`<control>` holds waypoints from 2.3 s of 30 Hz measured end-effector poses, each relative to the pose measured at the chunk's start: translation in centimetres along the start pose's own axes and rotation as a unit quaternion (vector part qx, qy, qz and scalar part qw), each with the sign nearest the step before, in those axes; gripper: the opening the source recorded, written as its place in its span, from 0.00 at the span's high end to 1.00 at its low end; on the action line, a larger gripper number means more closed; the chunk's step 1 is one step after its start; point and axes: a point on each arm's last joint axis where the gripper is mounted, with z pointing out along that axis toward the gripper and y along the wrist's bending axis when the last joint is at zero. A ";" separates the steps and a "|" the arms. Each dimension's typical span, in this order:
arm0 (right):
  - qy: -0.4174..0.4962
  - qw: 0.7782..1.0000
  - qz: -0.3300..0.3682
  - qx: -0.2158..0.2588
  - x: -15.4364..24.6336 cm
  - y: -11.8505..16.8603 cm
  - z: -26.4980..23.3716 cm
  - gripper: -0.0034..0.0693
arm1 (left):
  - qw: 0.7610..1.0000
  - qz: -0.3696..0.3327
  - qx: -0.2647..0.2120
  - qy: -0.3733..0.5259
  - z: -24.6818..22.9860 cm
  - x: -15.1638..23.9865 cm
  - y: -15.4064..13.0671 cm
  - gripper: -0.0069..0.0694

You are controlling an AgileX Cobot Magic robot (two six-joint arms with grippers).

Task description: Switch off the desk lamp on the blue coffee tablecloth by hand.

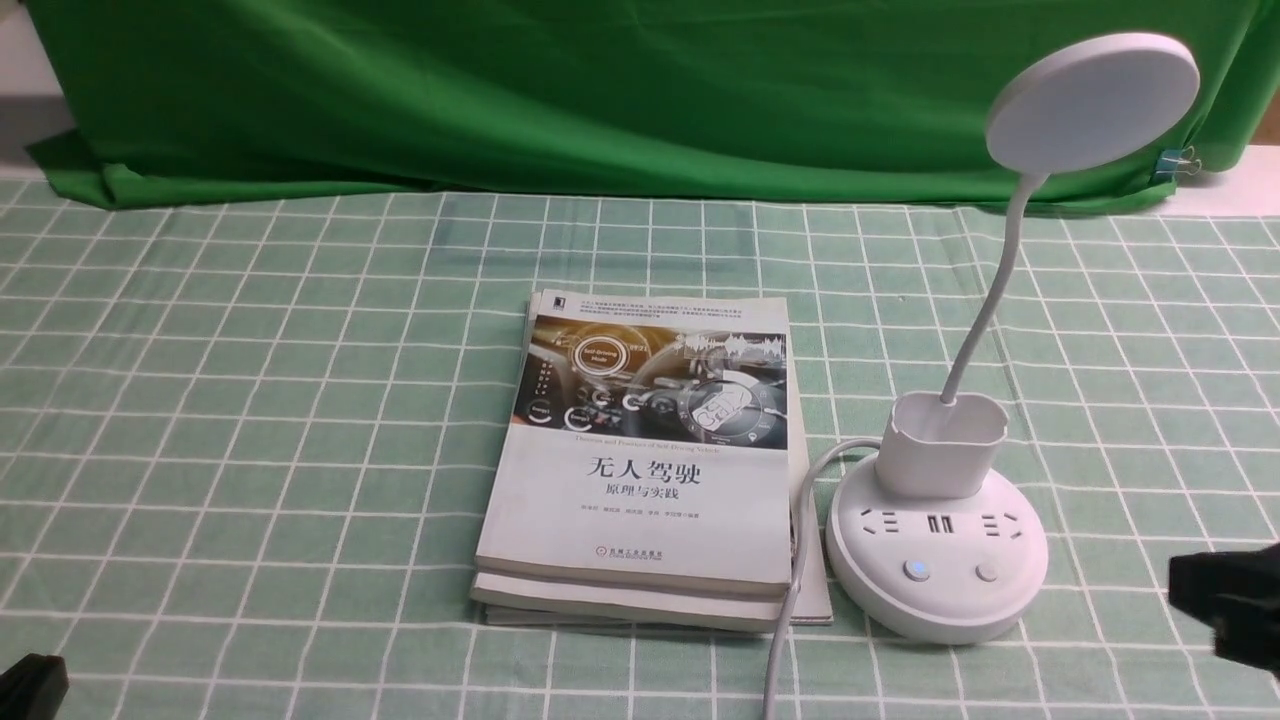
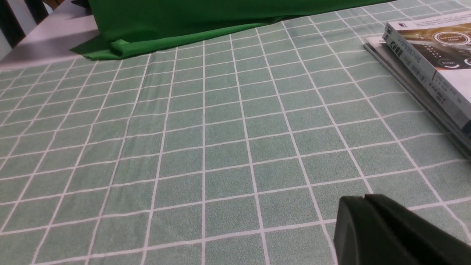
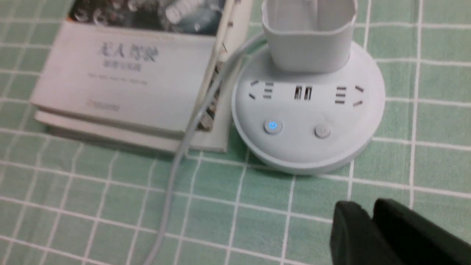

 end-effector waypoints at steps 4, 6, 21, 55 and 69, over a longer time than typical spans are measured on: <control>-0.019 1.000 -0.008 0.002 0.0 -0.1 -0.7 0.81 | 1.000 0.000 0.000 0.000 0.0 0.0 0.0 0.91; -0.052 0.999 -0.012 0.007 0.3 -0.4 -0.9 0.82 | 1.000 0.000 0.000 0.000 0.0 0.0 0.0 0.91; -0.293 0.948 -0.042 0.121 11.7 -5.1 1.1 0.93 | 1.000 0.000 0.000 0.000 0.0 0.0 0.0 0.91; -0.312 0.941 -0.055 0.123 11.9 -5.0 0.7 0.84 | 1.000 0.000 0.000 0.000 0.0 0.0 0.0 0.91; -0.312 0.940 -0.055 0.124 11.9 -5.0 0.7 0.79 | 1.000 0.000 0.000 0.000 0.0 0.0 0.0 0.91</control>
